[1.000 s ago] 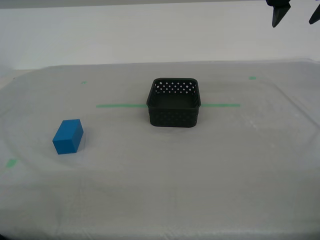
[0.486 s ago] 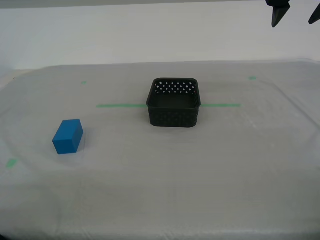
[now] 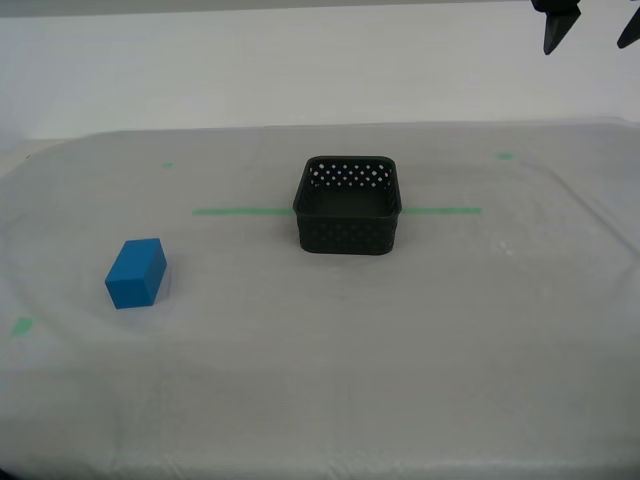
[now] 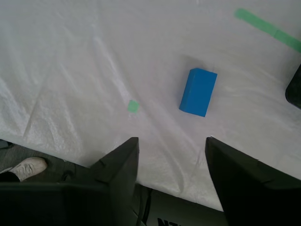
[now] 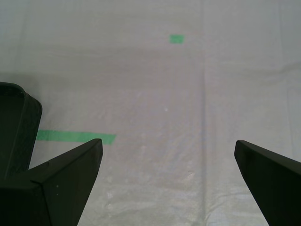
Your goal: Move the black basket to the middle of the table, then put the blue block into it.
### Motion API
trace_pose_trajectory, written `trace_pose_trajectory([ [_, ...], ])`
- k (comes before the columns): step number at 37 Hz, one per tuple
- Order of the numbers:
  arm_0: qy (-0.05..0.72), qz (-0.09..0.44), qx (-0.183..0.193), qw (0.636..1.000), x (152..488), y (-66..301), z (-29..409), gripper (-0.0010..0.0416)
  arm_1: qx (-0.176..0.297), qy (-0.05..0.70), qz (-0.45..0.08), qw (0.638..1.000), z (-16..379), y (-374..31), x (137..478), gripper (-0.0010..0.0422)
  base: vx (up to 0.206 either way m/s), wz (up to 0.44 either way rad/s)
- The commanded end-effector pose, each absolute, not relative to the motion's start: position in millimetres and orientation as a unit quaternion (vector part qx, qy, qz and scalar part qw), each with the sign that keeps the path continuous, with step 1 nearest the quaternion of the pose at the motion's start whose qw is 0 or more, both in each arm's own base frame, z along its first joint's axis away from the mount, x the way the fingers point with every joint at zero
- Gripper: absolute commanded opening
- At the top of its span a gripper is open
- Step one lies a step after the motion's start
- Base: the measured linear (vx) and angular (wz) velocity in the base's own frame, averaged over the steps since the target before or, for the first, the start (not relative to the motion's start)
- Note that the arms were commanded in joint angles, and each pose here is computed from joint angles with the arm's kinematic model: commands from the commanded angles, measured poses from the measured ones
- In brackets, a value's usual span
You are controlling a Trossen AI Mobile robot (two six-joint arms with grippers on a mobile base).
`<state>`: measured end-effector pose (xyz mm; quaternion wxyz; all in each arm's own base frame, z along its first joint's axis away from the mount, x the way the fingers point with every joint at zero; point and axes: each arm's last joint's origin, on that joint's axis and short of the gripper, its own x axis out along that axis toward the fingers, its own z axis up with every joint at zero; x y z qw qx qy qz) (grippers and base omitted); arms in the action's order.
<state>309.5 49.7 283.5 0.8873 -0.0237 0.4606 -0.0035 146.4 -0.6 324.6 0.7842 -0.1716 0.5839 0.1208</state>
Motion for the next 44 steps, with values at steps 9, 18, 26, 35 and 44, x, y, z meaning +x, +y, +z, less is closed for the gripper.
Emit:
trace_pose_trajectory([
  [9,0.460,-0.002,-0.024,0.887,309.3,49.8,283.7,0.0393,-0.151,0.601,0.086,0.780,320.6,-1.6,145.1,0.0359,0.000,0.000],
  [18,0.460,-0.002,-0.024,0.887,309.3,49.8,283.7,0.0393,-0.184,0.621,0.076,0.758,309.2,-3.5,144.5,0.0380,0.000,0.000],
  [26,0.460,-0.002,-0.024,0.887,309.3,49.8,283.7,0.0394,-0.179,0.629,0.075,0.753,299.0,-5.5,145.4,0.0394,0.000,0.000],
  [35,0.460,-0.002,-0.024,0.887,309.3,49.8,283.7,0.0393,-0.153,0.620,0.075,0.766,289.3,-11.6,151.9,0.0400,0.000,0.000],
  [44,0.460,-0.002,-0.023,0.887,309.3,49.8,283.7,0.0394,-0.138,0.607,0.069,0.779,278.8,-21.0,161.3,0.0401,0.000,0.000],
])
